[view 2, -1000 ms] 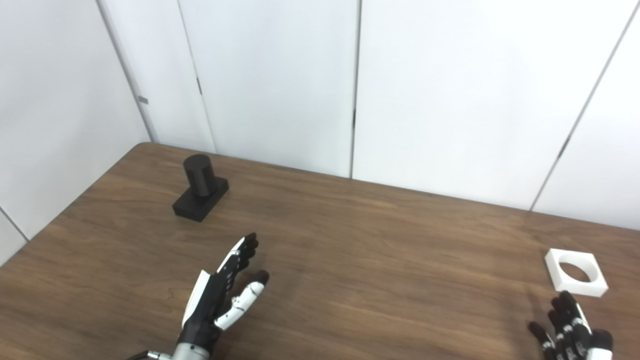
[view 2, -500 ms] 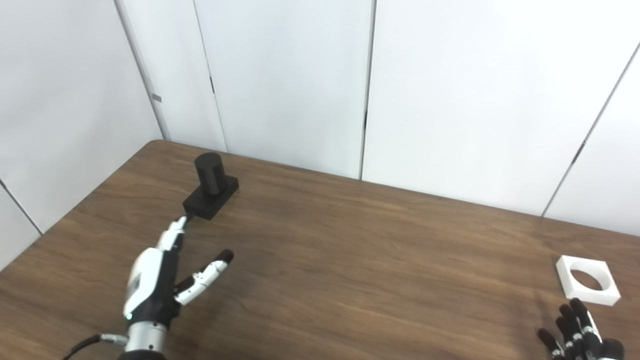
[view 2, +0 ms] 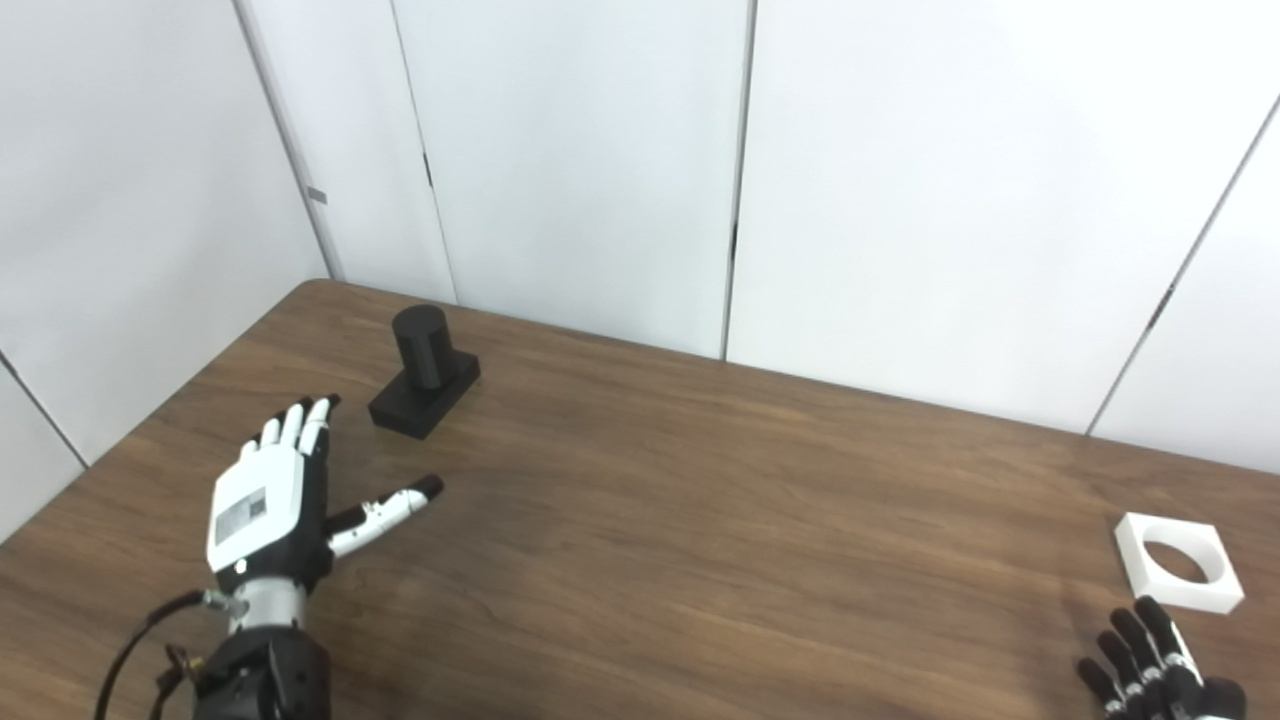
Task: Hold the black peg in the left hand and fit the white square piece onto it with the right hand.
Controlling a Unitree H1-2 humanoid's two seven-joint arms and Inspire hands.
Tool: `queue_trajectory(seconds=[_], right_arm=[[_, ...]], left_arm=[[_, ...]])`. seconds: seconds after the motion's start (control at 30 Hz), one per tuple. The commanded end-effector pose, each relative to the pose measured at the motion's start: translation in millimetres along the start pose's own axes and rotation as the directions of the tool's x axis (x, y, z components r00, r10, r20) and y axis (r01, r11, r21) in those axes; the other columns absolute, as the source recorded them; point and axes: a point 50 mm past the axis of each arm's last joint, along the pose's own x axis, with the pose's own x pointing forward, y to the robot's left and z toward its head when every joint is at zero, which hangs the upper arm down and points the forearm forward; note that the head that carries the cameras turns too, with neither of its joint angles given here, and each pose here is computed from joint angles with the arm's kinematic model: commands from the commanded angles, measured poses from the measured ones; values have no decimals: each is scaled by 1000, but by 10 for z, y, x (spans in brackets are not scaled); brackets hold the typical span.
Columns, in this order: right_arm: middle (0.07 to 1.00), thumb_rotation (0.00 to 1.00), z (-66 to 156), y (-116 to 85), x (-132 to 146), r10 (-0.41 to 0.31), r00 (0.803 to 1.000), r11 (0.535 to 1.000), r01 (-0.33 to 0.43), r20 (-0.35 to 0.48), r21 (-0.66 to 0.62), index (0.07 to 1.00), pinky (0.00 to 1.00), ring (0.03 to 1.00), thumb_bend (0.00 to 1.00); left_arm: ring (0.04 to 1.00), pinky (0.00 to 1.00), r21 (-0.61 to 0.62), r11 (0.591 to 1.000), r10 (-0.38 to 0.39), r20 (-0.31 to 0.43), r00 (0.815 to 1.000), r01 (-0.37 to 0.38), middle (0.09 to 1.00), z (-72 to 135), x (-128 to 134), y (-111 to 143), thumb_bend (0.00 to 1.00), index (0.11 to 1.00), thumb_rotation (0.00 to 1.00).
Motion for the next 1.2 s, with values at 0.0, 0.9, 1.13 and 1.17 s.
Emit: queue_trajectory(seconds=[0.0,0.9,1.13,1.17], right_arm=[[932,995,-63,-22,-158,5,1000,1000,-6,-31,-9,927,1000,947,764],[932,993,-33,33,-242,1,1000,1000,-1,-30,-17,927,1000,943,758],[925,994,-37,38,-245,1,1000,1000,-2,-29,-13,918,1000,933,752],[924,991,-37,37,-246,2,1000,1000,-2,-30,-12,920,1000,934,755]], left_arm=[[1000,1000,47,997,61,16,998,-61,1000,62,227,125,957,957,842],[1000,1000,65,997,36,-31,999,-34,993,346,1132,-209,961,926,788],[1000,1000,94,995,27,-50,998,-23,985,347,1224,-290,951,923,789],[1000,1000,96,995,27,-52,998,-22,985,345,1228,-296,950,924,789]])
